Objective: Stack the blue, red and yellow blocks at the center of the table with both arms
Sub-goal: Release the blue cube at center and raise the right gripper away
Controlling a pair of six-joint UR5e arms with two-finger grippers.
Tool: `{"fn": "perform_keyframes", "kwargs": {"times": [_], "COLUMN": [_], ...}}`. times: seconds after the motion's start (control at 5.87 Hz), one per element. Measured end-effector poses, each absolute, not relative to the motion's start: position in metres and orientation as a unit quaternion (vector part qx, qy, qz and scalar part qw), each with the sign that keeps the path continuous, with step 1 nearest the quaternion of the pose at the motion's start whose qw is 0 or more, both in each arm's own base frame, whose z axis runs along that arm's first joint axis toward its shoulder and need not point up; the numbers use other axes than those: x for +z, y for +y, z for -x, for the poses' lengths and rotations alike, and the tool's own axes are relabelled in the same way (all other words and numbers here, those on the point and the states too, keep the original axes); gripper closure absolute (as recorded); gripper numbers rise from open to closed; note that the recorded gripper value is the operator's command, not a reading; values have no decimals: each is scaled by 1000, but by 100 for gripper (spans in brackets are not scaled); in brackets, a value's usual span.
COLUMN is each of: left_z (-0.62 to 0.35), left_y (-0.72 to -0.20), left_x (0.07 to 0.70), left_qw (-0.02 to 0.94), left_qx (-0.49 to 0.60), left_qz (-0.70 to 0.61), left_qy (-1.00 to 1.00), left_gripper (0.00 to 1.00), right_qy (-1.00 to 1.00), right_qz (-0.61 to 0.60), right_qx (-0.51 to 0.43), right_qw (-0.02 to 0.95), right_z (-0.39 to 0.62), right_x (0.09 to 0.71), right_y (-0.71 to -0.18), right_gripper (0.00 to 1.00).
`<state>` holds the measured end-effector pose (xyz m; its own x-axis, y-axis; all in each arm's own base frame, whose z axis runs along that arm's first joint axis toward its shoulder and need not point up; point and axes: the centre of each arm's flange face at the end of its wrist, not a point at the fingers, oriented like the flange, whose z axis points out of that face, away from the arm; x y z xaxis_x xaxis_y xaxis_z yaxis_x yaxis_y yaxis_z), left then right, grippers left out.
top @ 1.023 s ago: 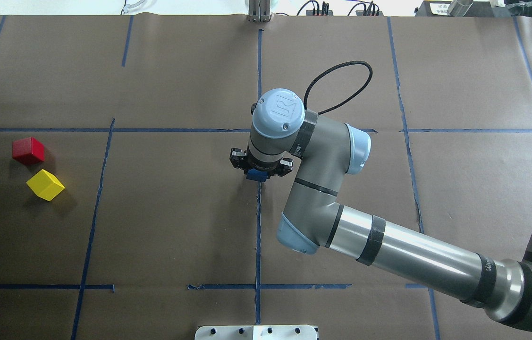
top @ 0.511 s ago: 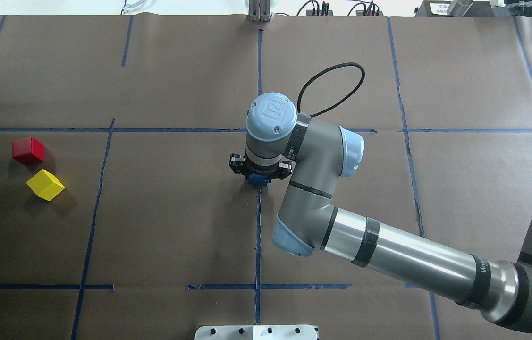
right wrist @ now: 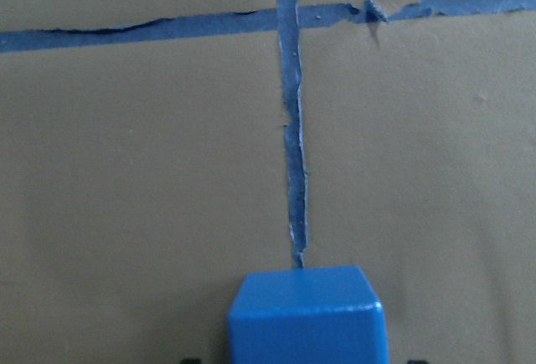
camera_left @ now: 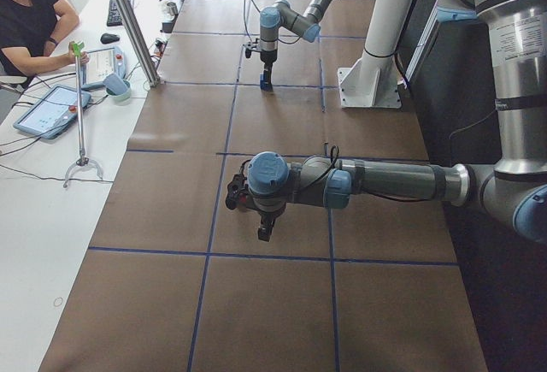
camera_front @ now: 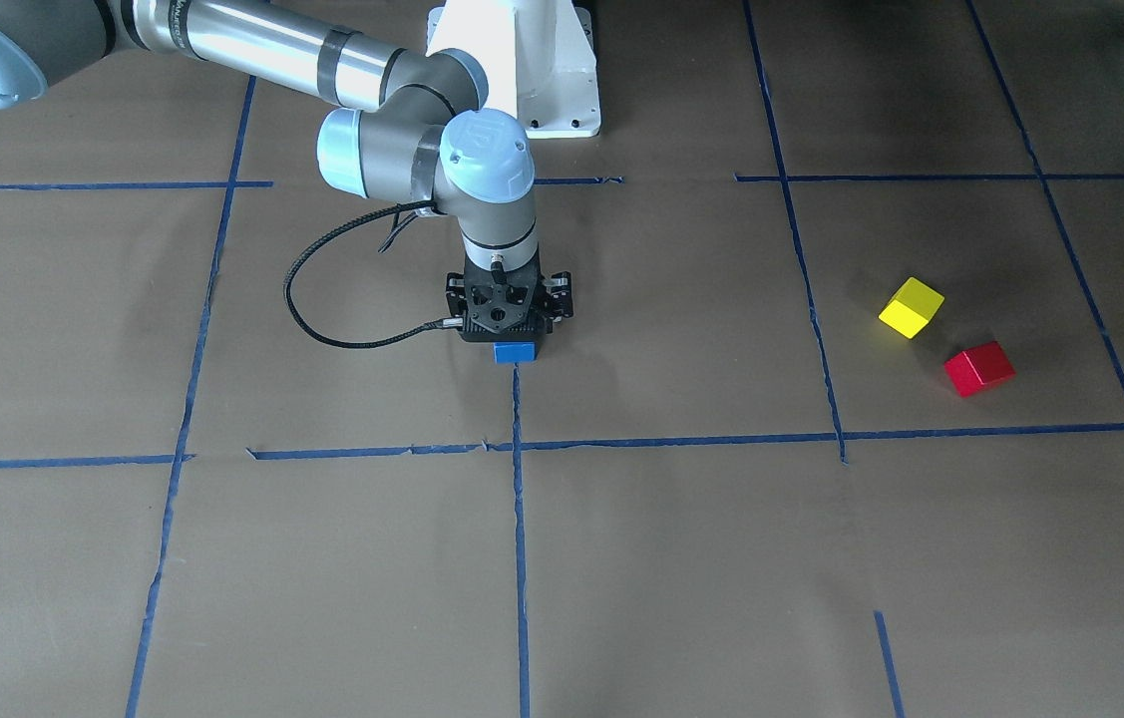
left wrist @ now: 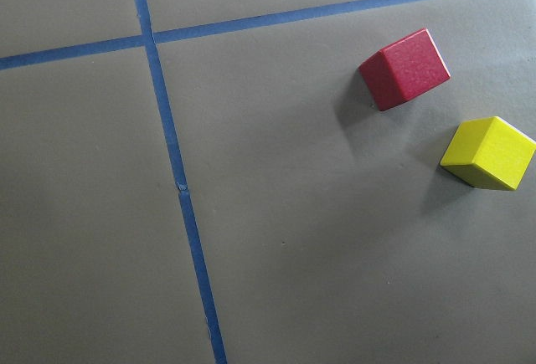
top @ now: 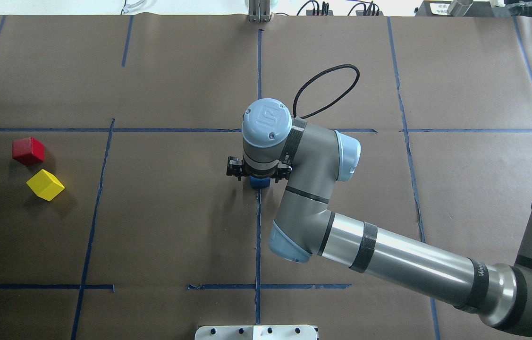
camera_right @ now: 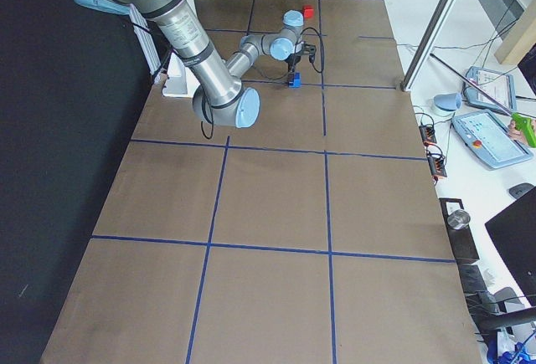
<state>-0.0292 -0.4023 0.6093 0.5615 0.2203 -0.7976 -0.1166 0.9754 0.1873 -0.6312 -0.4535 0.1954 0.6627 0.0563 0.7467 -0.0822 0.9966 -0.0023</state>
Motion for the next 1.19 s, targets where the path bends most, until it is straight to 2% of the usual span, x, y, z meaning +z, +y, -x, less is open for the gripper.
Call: {"fn": "perform_keyframes", "kwargs": {"times": [0.51,0.85,1.19], "left_z": [1,-81,-148], "left_y": [-427,-464,-494], "left_x": [584,545,540], "left_qw": [881,890,907], "left_qx": [92,67,-14], "left_qz": [-47,-12,17], "left_qy": [461,452,420], "left_gripper": [0,0,0], "right_qy": [-422,-432,-430], "right_qz": [-36,-44,-38], "right_qx": [48,39,22], "right_qw": [905,900,902], "right_z": [534,425,370], "right_x": [155,187,228], "right_y": [-451,-447,-441], "right_gripper": [0,0,0]}}
